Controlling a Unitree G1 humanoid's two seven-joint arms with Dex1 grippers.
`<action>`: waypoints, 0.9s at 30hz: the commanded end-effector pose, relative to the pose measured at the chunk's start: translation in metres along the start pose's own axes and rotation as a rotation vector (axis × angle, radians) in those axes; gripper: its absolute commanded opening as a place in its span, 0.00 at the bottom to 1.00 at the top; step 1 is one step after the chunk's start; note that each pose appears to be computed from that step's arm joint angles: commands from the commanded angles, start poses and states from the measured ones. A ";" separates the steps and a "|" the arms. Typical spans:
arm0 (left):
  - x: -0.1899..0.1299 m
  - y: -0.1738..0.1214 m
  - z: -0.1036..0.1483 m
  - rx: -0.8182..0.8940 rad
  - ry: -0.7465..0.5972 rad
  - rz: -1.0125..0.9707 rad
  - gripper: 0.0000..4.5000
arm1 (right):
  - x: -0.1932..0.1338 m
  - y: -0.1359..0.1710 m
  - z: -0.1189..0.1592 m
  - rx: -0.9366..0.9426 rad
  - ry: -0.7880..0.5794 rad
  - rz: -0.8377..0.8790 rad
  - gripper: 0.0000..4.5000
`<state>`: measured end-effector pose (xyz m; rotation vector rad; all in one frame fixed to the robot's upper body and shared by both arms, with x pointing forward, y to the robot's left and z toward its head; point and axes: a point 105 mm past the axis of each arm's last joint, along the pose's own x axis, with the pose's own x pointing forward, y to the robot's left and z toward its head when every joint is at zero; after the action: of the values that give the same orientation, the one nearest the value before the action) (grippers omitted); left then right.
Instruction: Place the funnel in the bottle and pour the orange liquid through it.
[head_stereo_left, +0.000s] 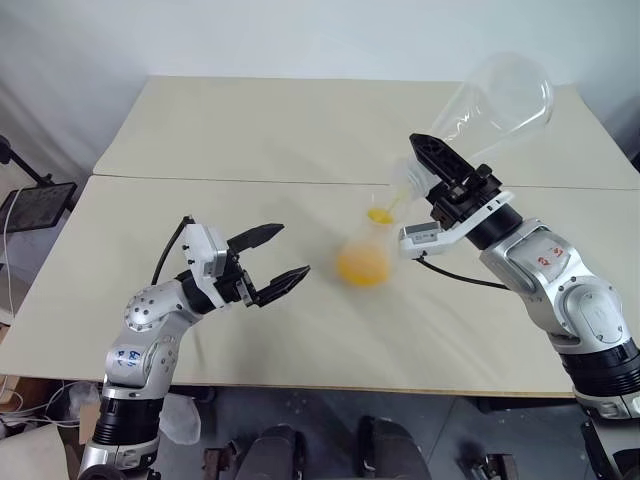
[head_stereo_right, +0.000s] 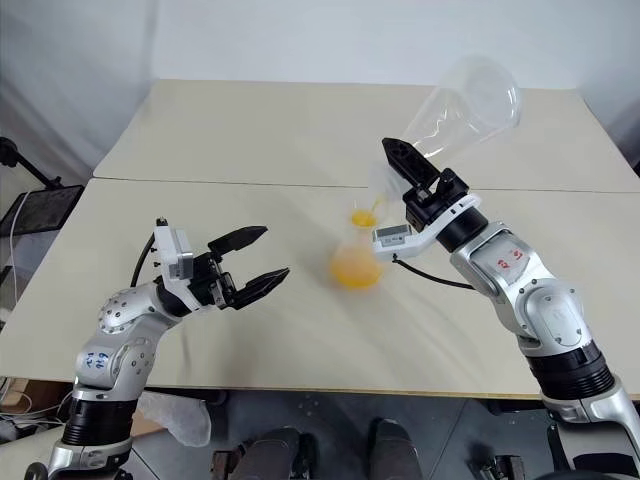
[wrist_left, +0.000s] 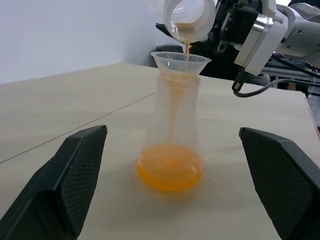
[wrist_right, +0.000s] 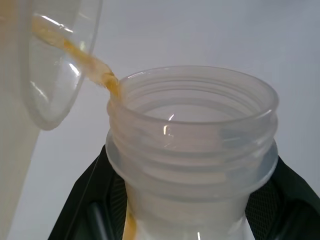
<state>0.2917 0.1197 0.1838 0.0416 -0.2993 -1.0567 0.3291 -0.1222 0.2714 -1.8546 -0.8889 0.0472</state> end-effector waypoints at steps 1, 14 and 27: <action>0.001 -0.004 0.006 0.025 -0.024 -0.008 1.00 | -0.001 -0.014 -0.009 -0.024 0.031 -0.055 0.56; 0.000 -0.003 0.007 0.027 -0.024 -0.006 1.00 | -0.001 -0.011 -0.010 0.001 0.052 -0.048 0.56; 0.000 0.000 0.007 0.030 -0.016 -0.010 1.00 | -0.003 -0.016 -0.009 0.473 0.116 -0.046 0.56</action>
<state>0.2914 0.1197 0.1837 0.0423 -0.2992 -1.0587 0.3322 -0.1219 0.2618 -1.4583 -0.7216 0.1767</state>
